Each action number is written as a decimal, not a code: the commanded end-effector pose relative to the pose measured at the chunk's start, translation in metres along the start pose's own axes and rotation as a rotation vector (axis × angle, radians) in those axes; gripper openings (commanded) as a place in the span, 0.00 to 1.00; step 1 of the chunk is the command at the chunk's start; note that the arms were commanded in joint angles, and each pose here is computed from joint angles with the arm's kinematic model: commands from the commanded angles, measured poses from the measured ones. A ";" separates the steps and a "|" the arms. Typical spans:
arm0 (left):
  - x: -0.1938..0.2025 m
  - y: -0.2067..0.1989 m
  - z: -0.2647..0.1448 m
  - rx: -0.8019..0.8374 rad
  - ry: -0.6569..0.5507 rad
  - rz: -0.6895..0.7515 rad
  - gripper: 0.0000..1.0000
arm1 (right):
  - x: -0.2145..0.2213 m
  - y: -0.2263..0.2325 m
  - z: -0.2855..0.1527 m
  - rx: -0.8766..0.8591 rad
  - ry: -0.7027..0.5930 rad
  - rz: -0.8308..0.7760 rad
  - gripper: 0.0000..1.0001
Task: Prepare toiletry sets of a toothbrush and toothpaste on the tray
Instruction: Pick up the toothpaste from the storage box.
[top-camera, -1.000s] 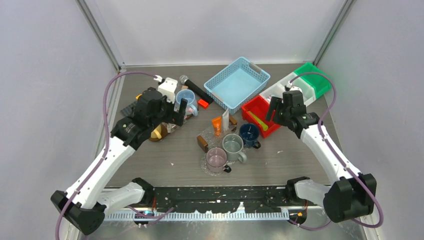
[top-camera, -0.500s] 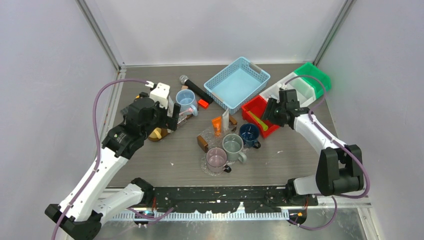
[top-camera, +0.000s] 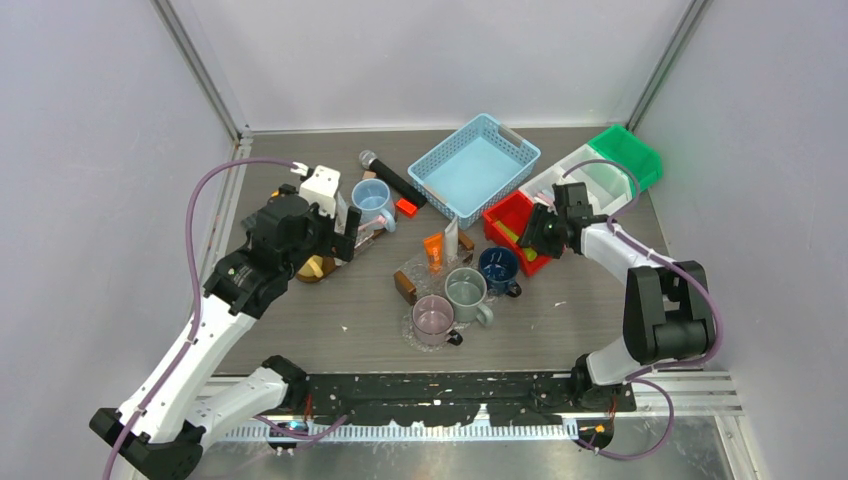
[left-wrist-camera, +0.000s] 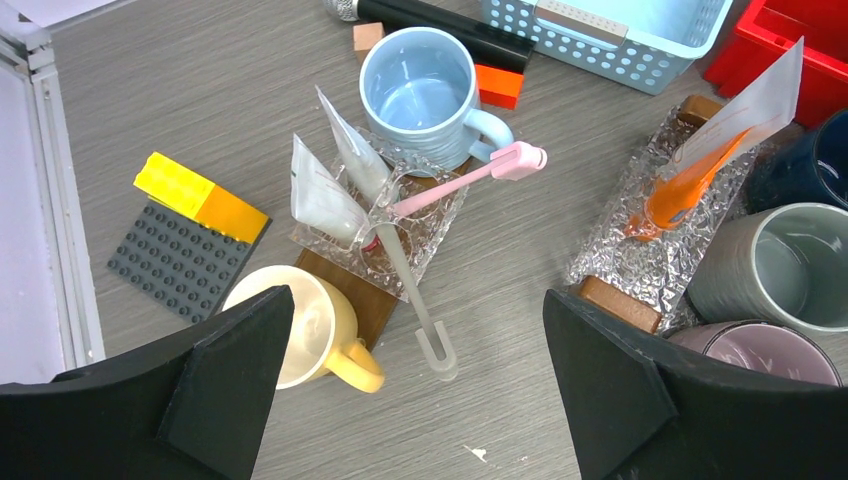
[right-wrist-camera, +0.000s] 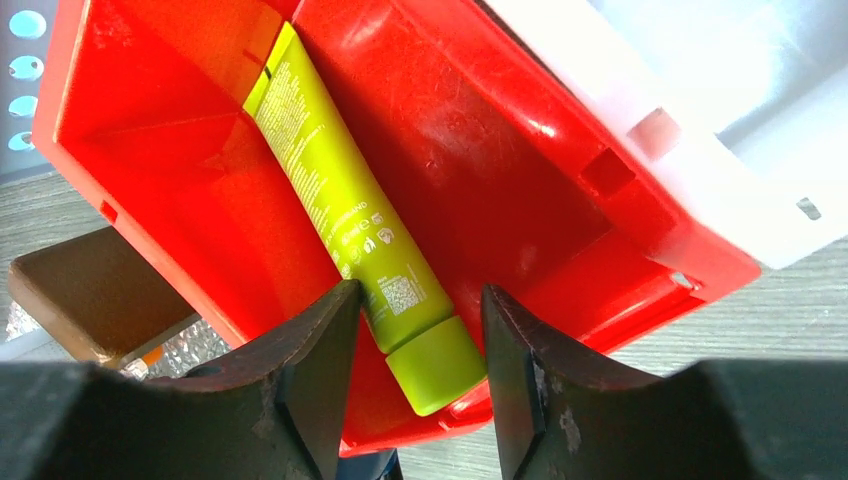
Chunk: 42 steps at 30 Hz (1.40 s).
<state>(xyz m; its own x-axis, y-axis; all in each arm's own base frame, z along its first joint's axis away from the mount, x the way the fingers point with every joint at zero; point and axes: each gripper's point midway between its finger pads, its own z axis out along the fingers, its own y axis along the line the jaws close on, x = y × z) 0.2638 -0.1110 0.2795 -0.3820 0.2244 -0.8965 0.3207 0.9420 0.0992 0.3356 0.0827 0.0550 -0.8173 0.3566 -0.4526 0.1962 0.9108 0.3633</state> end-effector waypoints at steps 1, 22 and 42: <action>-0.011 -0.002 -0.005 0.020 -0.039 -0.030 1.00 | 0.009 -0.008 0.010 0.014 0.034 -0.007 0.53; -0.042 -0.024 -0.008 0.129 -0.132 -0.154 0.98 | -0.042 0.024 -0.062 -0.090 -0.221 -0.068 0.01; -0.093 -0.080 0.004 0.408 -0.193 -0.346 0.94 | -0.062 0.078 -0.153 -0.396 -0.528 -0.165 0.01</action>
<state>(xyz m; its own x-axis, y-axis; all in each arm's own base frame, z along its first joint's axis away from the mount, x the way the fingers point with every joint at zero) 0.2745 -0.1840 0.3105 -0.4171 -0.0521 -0.9073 0.4480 0.8569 -0.2551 0.3171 0.0849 0.1846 -0.5559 0.3616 -0.7485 -0.0333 0.8900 0.4547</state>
